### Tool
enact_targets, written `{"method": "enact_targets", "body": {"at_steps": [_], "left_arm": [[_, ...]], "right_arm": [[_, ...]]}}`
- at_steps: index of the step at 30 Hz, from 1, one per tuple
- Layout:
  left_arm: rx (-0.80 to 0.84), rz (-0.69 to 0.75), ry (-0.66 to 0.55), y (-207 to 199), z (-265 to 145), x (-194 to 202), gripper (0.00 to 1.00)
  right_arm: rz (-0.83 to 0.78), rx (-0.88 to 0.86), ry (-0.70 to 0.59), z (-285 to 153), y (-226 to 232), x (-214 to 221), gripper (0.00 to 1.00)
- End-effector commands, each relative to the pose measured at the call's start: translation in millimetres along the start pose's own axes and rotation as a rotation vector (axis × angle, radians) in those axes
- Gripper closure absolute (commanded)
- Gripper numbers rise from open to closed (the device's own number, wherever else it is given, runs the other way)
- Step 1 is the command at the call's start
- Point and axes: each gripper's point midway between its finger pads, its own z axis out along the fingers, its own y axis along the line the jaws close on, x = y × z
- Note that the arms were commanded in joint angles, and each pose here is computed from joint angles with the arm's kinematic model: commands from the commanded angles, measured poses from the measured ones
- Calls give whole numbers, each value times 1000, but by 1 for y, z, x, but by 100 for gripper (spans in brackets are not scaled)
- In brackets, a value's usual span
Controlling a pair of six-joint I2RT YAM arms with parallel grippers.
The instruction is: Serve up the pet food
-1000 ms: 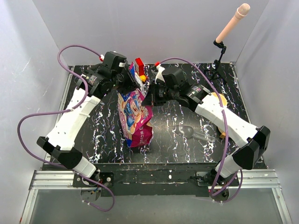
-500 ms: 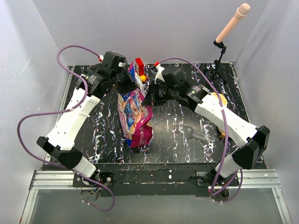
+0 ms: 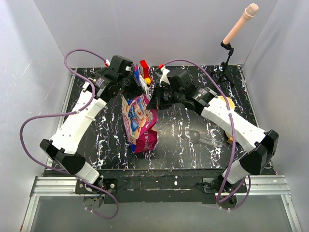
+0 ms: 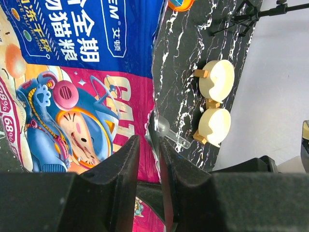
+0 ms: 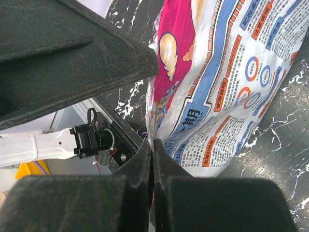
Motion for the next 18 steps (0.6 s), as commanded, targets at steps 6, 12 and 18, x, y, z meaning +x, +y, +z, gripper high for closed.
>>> {"method": "enact_targets", "body": {"at_steps": [6, 12, 18], "left_arm": [[-14, -7, 0, 8, 10, 2, 83], [-25, 27, -45, 10, 2, -7, 78], [-14, 25, -82, 11, -11, -14, 69]], "right_arm": [[-52, -125, -20, -21, 38, -14, 99], [-54, -121, -19, -23, 37, -13, 99], [-49, -119, -21, -22, 36, -13, 99]]}}
